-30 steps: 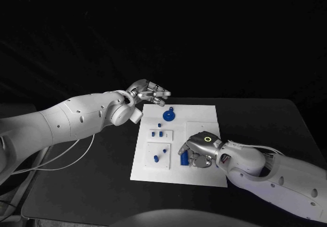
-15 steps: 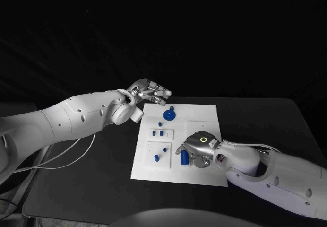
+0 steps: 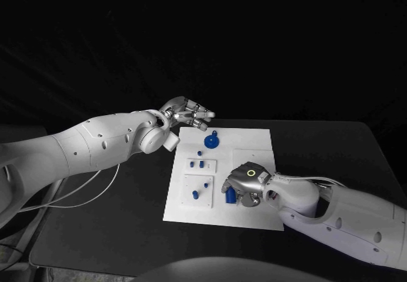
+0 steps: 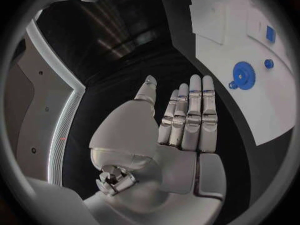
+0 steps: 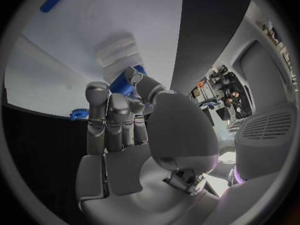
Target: Assemble the parts on the task board
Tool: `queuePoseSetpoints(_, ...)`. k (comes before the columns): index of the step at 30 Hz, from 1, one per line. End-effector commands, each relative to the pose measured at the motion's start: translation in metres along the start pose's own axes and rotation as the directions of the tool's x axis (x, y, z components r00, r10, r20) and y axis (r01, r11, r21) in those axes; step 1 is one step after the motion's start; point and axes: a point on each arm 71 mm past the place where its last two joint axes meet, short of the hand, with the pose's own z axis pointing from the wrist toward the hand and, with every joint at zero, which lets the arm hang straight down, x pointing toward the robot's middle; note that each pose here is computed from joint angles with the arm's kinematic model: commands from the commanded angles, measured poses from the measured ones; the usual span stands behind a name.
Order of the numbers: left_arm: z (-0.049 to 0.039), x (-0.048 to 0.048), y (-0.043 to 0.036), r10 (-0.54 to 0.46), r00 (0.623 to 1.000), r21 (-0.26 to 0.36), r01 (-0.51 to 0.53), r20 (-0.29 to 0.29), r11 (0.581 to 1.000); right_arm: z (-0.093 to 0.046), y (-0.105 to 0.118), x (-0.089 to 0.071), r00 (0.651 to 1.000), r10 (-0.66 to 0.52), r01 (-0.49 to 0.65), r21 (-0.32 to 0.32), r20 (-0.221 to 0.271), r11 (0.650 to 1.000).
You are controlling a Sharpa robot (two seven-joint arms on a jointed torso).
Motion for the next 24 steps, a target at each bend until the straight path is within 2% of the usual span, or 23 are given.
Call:
queuePoseSetpoints(1,0.0008,0.0032,-0.0011,-0.004,1.0,0.004,0.004,-0.024,1.0,0.0014,-0.0009,0.0029,0.999,-0.031,0.031,-0.005,-0.017,0.999)
queuePoseSetpoints(19,0.001,0.0043,-0.001,-0.004,1.0,-0.002,0.004,-0.03,1.0,0.0066,-0.0035,0.0115,0.998,-0.046,0.046,-0.002,-0.041,0.999)
queuePoseSetpoints(24,0.0011,0.0044,-0.001,-0.004,1.0,-0.003,0.004,-0.03,1.0,0.0067,-0.0031,0.0103,0.999,-0.045,0.045,-0.009,-0.016,0.999)
